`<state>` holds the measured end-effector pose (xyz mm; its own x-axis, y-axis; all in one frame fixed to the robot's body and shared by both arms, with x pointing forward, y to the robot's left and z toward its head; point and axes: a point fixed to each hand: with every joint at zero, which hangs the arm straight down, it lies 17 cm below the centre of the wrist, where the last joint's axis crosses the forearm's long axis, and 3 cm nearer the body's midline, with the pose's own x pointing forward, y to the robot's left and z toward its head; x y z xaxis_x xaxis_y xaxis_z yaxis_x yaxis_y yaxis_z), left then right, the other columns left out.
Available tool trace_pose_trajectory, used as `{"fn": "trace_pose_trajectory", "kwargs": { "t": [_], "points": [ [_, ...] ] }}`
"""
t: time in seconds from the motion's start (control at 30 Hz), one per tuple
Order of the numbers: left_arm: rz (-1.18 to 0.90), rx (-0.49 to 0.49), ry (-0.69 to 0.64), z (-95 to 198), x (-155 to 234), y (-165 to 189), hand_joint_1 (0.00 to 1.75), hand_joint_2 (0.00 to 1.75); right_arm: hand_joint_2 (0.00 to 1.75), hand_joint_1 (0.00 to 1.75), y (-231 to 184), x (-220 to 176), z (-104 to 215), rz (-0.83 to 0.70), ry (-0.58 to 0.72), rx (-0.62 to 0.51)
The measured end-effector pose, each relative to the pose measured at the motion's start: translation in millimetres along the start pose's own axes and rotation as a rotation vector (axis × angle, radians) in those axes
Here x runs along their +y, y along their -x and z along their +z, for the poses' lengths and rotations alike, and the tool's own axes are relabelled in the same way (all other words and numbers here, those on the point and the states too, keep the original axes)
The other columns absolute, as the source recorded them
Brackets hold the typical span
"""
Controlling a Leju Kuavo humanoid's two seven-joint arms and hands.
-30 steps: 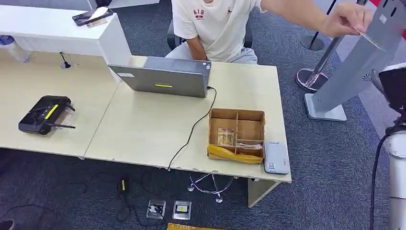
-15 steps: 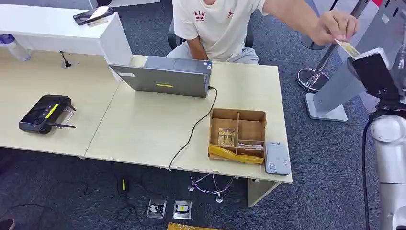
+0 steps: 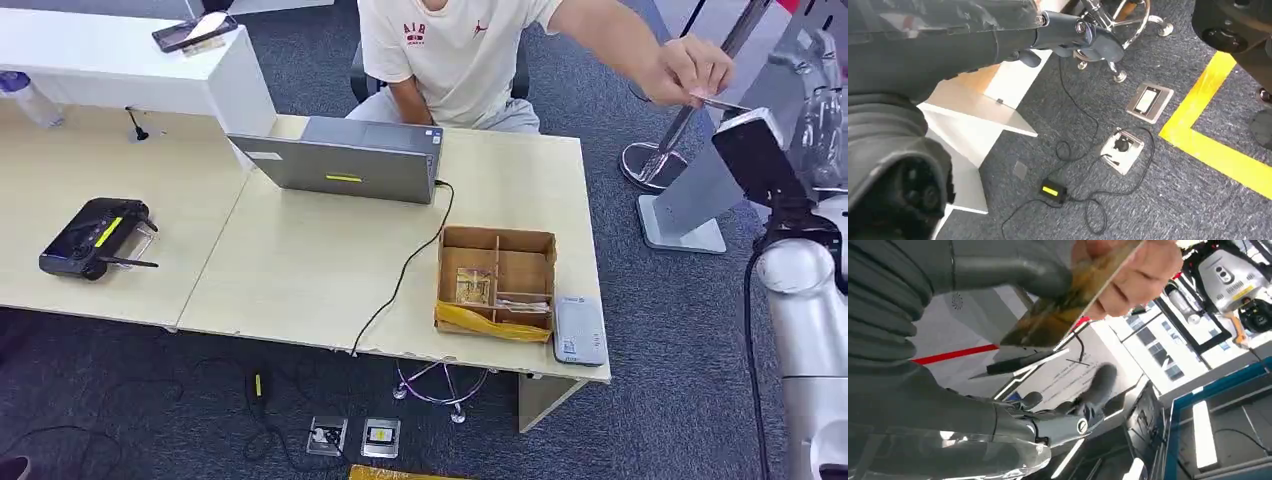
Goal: Pass the card to the sensor for recognition and then transmit it.
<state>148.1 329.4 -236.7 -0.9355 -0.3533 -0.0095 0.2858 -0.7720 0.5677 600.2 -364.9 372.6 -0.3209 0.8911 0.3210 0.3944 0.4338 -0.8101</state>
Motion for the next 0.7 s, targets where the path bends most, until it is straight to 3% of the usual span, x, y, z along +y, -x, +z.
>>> {"fn": "trace_pose_trajectory", "kwargs": {
  "t": [0.7],
  "points": [
    [0.000,-0.002,-0.006,-1,4,1,0.00,0.00,1.75,1.75,10,25,11,-0.008,-0.057,0.050]
  ]
}}
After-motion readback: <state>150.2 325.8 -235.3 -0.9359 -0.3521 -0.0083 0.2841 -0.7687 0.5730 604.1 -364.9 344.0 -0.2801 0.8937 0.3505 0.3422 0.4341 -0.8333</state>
